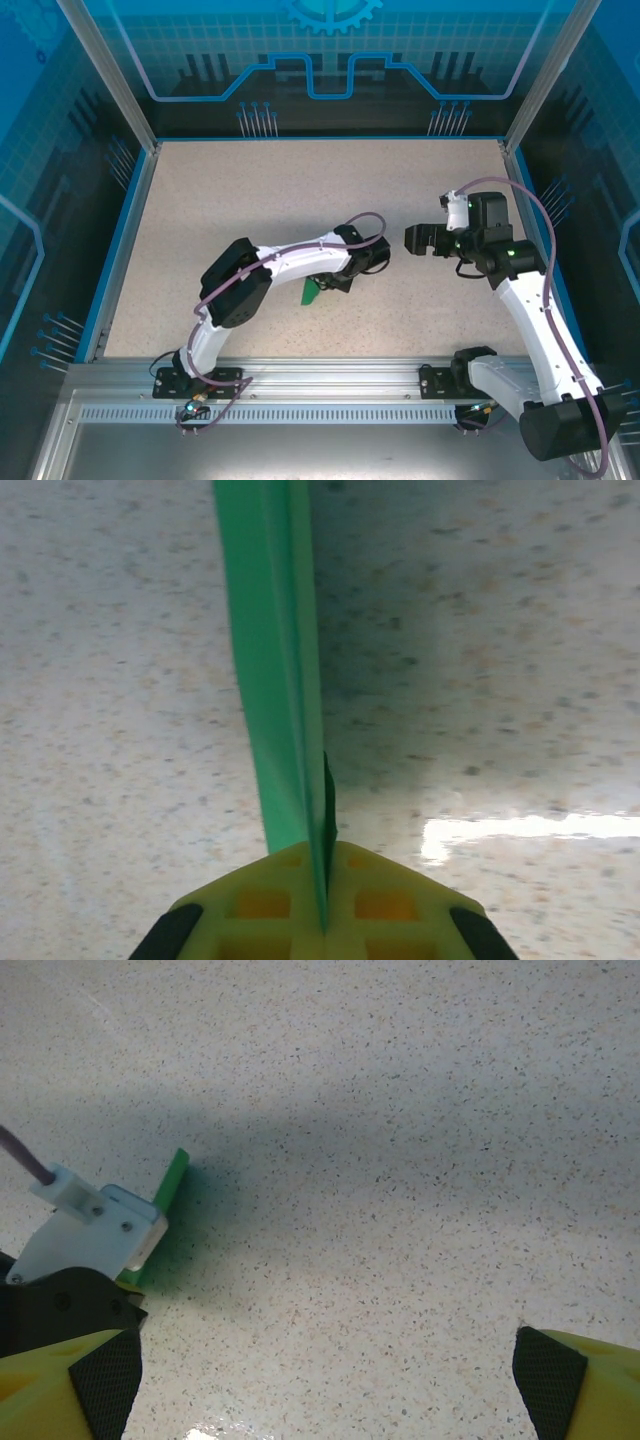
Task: Fold a paper plane with a square sheet of paper (fold left side to right side)
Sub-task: Turn over the paper at the center of the table.
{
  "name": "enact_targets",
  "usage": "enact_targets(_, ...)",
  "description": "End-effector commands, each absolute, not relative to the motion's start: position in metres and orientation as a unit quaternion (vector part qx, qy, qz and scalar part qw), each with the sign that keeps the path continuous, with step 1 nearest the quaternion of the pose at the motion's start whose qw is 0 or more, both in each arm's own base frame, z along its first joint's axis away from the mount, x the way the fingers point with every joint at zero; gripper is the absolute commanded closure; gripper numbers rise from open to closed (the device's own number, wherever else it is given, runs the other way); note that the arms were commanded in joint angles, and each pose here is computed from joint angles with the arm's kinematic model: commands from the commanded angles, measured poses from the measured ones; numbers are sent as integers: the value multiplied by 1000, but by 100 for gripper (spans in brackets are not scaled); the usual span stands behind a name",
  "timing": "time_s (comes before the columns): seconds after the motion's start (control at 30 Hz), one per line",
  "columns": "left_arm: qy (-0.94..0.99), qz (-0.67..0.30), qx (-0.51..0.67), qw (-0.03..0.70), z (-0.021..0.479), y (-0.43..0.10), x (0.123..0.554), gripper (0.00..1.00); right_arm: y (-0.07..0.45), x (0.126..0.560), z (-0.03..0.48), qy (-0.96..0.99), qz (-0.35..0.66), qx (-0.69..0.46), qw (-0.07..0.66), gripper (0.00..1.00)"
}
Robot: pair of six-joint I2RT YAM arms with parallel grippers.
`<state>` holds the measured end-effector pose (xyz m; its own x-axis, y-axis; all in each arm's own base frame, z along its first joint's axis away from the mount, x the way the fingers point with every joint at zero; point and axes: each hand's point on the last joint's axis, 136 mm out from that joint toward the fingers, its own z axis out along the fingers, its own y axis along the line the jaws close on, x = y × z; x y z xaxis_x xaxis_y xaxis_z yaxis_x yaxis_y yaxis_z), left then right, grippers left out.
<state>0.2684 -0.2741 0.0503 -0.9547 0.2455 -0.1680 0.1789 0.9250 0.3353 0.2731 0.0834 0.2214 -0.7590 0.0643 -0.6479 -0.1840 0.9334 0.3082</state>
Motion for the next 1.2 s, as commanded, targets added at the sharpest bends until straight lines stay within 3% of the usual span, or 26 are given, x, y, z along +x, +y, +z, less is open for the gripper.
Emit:
enact_targets(0.0, 984, 111, 121, 62, 37, -298, 263, 98, 83, 271, 218, 920, 190, -35, 340, 1)
enact_targets(0.23, 991, 56, 119, 38, 25, -323, 266, 92, 90, 268, 209, 922, 209, -41, 323, 1)
enact_targets(0.5, 993, -19, 115, 28, 33, -342, 268, 64, 96, 268, 195, 929, 223, -37, 293, 1)
enact_targets(0.83, 974, -196, 102, 52, 82, -365, 273, 43, 116, 274, 172, 928, 279, -30, 246, 1)
enact_targets(1.07, 957, -273, 39, 87, 105, -328, 286, 40, 154, 283, 151, 922, 323, -48, 208, 1)
enact_targets(1.17, 952, -294, -2, 89, 99, -301, 290, 40, 184, 286, 131, 924, 332, -70, 177, 10)
